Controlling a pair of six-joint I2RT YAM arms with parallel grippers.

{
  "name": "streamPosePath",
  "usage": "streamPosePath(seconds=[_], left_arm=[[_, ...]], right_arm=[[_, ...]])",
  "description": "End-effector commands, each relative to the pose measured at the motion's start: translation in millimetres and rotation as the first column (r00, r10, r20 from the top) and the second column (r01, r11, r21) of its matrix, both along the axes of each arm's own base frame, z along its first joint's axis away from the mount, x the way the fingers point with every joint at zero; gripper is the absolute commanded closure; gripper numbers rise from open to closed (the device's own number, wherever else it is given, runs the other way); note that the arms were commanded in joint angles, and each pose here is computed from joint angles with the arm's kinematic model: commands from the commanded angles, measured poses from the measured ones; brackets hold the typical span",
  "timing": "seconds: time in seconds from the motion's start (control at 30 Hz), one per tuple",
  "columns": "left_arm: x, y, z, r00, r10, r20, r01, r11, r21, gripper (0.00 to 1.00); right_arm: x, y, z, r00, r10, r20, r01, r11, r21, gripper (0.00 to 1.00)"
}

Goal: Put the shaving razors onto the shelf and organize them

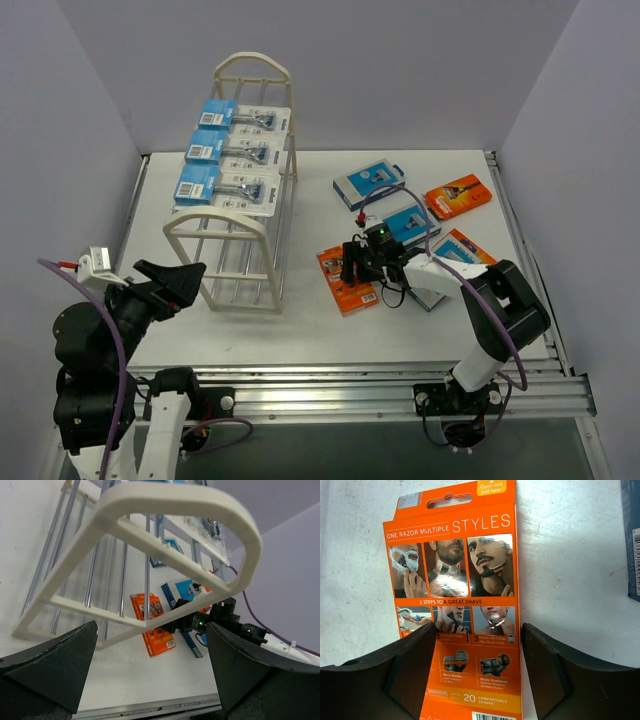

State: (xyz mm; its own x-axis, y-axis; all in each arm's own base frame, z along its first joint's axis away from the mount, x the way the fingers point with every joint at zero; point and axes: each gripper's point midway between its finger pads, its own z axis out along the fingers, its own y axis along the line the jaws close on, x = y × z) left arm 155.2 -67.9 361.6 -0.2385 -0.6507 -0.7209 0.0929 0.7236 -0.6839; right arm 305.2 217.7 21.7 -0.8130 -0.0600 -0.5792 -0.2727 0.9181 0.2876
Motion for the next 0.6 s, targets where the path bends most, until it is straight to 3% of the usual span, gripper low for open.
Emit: streamPosePath(seconds=[0.0,0.17,0.37,0.57], left_arm=[[-6.1,-10.0,-3.5,0.997,-0.068,0.024,0.067,0.998,0.016,0.01],[-2.5,-1.2,-35.8,0.998,-0.032,-0.048,0.035,0.997,0.068,0.01],[20.6,-2.5,-77.9,0.991,-0.031,-0.134,0.032,0.999,0.012,0.0],[36.7,5.9,-85.8,0.988,0.021,-0.15,-0.02,1.0,0.011,0.0]], right_arm=[[-29.1,-9.5,-26.8,0.994,0.021,-0.111,-0.027,0.998,-0.048,0.37],[-28.0,-13.5,-30.5,0.993,0.012,-0.117,-0.016,0.999,-0.038,0.36],[-24.9,-14.6,-33.3,0.993,0.01,-0.117,-0.014,0.999,-0.031,0.36],[-22.6,-13.3,-36.0,0.993,0.013,-0.12,-0.015,1.0,-0.015,0.36]])
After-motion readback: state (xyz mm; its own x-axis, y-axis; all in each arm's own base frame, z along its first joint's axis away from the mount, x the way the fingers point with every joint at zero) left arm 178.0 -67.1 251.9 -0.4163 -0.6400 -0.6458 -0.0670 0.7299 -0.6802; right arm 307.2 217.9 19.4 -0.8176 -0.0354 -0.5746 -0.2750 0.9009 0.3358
